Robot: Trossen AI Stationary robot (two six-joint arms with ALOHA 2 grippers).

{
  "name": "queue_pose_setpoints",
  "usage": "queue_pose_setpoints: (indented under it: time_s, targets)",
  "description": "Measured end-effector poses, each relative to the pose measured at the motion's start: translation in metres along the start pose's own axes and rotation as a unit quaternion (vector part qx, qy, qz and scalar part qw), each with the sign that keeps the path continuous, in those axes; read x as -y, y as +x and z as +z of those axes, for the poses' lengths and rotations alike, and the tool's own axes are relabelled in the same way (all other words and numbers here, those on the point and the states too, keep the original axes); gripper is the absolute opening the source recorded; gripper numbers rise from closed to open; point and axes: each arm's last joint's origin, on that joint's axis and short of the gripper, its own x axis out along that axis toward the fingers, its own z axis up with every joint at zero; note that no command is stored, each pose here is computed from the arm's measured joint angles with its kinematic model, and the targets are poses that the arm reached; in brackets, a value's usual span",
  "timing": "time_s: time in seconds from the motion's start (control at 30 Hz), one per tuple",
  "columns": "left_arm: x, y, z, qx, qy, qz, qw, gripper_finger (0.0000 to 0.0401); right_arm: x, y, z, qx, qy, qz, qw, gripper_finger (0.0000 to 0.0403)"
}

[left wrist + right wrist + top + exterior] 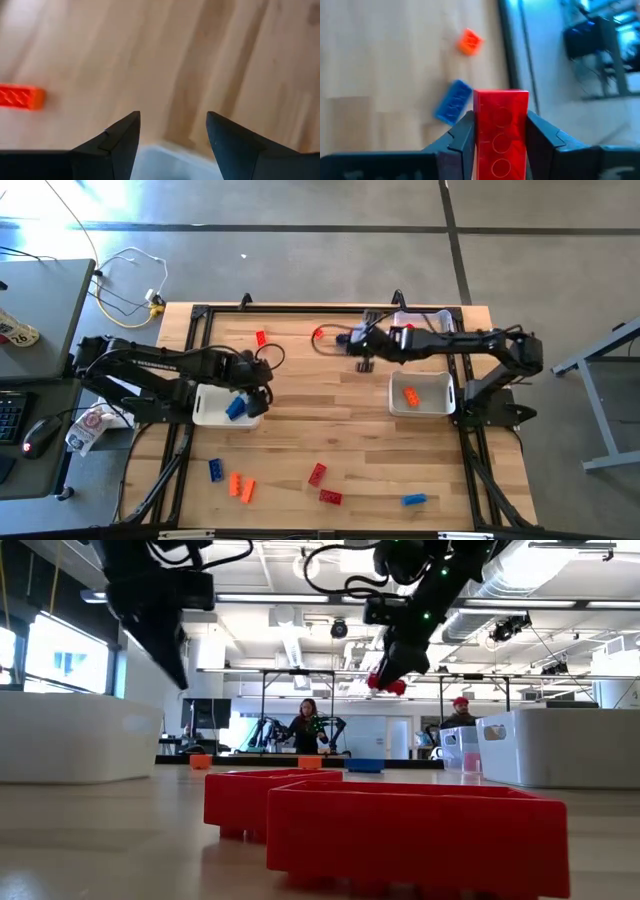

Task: Sort & place blocks by color
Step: Put the red game piece into the transparent bin

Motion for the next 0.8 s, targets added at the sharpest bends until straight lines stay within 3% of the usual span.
queue_pose_setpoints:
  time_s: [0.23,0.5,0.6,0.8]
  targets:
    - [-0.015,0.002,0.017,0.068,-0.002,0.034,0.997,0.0211,0.040,-0.017,-0.018,-0.032,0.083,-0.081,0.993,0.0111]
    - [-0.032,0.001,0.038,0.158,0.020,0.075,0.984,0.0211,0.082,-0.028,-0.046,-0.055,0.232,-0.137,0.962,0.0111]
    - [-0.039,0.000,0.044,0.183,0.032,0.088,0.979,0.0211,0.094,-0.023,-0.060,-0.071,0.283,-0.129,0.948,0.0111]
    - [-0.052,-0.001,0.051,0.205,0.034,0.111,0.972,0.0211,0.112,-0.009,-0.089,-0.101,0.362,-0.062,0.925,0.0111]
